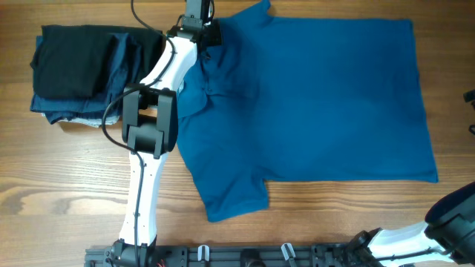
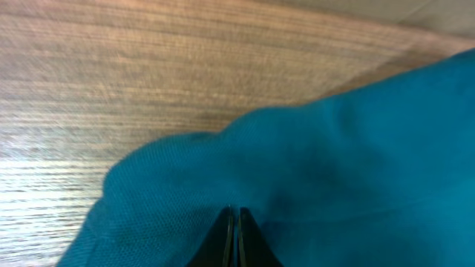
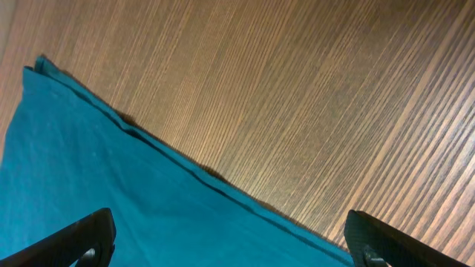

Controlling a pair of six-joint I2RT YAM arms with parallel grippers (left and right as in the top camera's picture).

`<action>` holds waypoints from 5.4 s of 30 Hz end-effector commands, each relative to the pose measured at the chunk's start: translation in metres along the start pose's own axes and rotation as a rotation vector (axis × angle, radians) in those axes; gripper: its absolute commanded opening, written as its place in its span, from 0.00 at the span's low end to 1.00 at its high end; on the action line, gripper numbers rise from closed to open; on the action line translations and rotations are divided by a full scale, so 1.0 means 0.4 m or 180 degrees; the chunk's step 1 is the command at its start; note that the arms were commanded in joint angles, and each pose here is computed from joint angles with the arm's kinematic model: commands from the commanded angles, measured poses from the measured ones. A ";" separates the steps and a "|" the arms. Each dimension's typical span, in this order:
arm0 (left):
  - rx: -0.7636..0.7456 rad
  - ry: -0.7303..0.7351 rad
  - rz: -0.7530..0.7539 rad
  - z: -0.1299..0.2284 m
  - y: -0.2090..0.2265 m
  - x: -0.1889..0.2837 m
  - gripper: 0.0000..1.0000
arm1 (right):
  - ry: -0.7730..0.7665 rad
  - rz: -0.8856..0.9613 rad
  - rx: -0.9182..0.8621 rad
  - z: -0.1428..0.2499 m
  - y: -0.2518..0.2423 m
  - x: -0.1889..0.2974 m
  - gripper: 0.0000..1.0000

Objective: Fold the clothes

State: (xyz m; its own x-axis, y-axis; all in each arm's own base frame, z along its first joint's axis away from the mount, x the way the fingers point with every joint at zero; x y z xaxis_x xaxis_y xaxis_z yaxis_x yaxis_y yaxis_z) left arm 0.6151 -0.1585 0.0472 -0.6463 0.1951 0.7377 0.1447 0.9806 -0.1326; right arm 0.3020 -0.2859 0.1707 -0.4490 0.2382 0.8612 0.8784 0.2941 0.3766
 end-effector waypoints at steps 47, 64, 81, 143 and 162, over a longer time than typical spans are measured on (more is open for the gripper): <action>-0.0049 -0.0490 0.0504 -0.216 -0.139 0.340 0.34 | -0.0047 -0.0062 0.0003 -0.012 0.007 0.017 1.00; 0.1651 0.0421 0.0873 -0.055 0.100 0.145 0.45 | -0.0046 -0.0063 0.0002 -0.012 0.007 0.017 1.00; 0.1760 0.0790 0.1119 0.030 0.055 0.076 0.45 | -0.0047 -0.0062 0.0002 -0.012 0.007 0.017 1.00; 0.2203 0.0894 0.1043 0.036 0.006 0.069 0.33 | -0.0047 -0.0062 0.0002 -0.012 0.007 0.017 1.00; 0.2103 0.0868 0.0806 0.073 -0.021 0.023 0.06 | -0.0047 -0.0062 0.0002 -0.012 0.007 0.017 1.00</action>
State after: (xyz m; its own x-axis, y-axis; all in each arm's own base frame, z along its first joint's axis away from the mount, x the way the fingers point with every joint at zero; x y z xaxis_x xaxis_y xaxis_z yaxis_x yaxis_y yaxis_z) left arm 0.5846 -0.1722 0.0493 -0.4348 0.5062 0.7448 -0.2534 0.7248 -0.6406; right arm 0.3020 -0.2859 0.1707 -0.4490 0.2382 0.8612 0.8784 0.2941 0.3766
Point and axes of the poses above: each gripper's point midway between its finger pads, its own x axis back along the fingers, its own y axis along the line the jaws close on, z = x × y, the point moved 4 cm from there along x, back along the fingers, and after that the axes turned 9 degrees about -x, right-handed, at the moved point
